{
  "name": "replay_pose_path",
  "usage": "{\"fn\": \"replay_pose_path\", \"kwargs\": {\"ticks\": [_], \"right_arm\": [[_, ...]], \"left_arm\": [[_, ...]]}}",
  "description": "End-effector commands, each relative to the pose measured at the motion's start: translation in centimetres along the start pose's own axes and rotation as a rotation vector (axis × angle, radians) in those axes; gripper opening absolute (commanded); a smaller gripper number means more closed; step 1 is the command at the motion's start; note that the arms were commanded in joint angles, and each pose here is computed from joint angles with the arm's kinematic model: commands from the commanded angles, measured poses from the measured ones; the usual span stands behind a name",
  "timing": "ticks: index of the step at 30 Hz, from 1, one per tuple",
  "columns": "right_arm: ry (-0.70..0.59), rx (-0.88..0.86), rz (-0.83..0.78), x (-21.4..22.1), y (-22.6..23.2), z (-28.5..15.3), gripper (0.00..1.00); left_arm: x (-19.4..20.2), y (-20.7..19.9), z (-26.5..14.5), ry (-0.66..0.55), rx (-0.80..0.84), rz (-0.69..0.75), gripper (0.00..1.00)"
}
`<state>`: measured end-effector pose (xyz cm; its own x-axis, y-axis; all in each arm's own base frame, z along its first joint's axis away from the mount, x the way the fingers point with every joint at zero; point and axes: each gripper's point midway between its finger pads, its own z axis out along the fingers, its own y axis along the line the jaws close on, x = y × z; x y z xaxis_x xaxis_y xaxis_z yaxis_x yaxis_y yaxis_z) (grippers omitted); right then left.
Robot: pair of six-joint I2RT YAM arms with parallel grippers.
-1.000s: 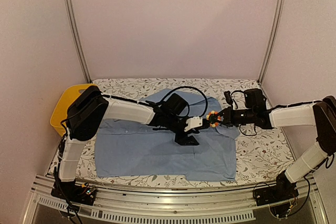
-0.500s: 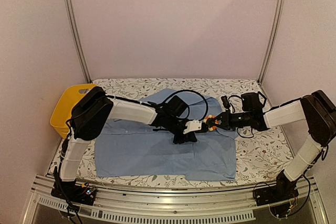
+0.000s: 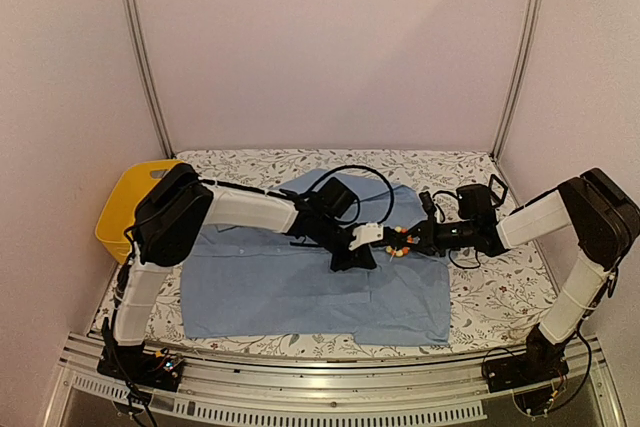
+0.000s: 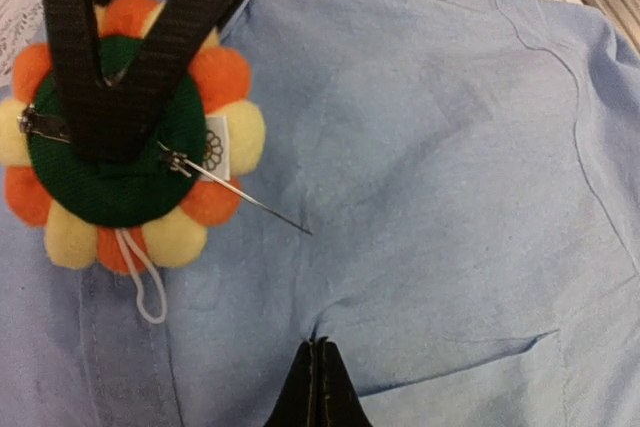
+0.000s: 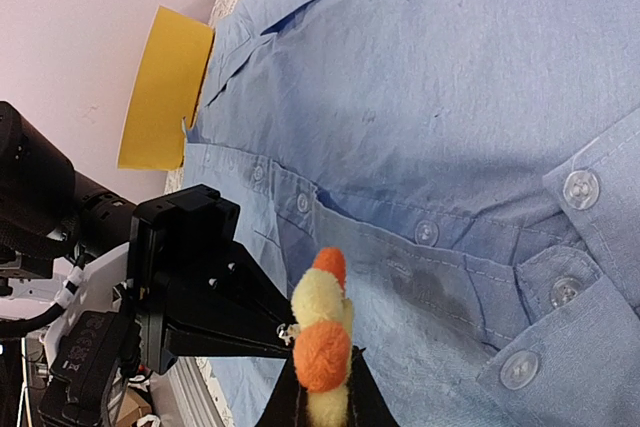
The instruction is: Pin the brooch onto the clothing
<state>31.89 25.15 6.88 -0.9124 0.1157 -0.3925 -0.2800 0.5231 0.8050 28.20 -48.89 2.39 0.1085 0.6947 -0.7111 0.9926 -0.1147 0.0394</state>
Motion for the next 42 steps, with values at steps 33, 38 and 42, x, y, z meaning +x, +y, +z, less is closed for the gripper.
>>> {"fn": "replay_pose_path", "kwargs": {"ticks": [33, 38, 42], "right_arm": [[0.01, -0.039, 0.055, 1.0, 0.4, 1.4, 0.0], [0.014, -0.034, 0.064, 1.1, 0.2, 1.5, 0.0], [0.019, -0.037, 0.076, 1.4, 0.1, 1.6, 0.0]], "left_arm": [[0.8, -2.3, 0.8, -0.042, 0.004, 0.045, 0.39], [0.7, -1.9, 1.1, -0.058, -0.027, 0.036, 0.23], [-0.2, -1.8, 0.4, -0.06, -0.033, 0.044, 0.0]]}}
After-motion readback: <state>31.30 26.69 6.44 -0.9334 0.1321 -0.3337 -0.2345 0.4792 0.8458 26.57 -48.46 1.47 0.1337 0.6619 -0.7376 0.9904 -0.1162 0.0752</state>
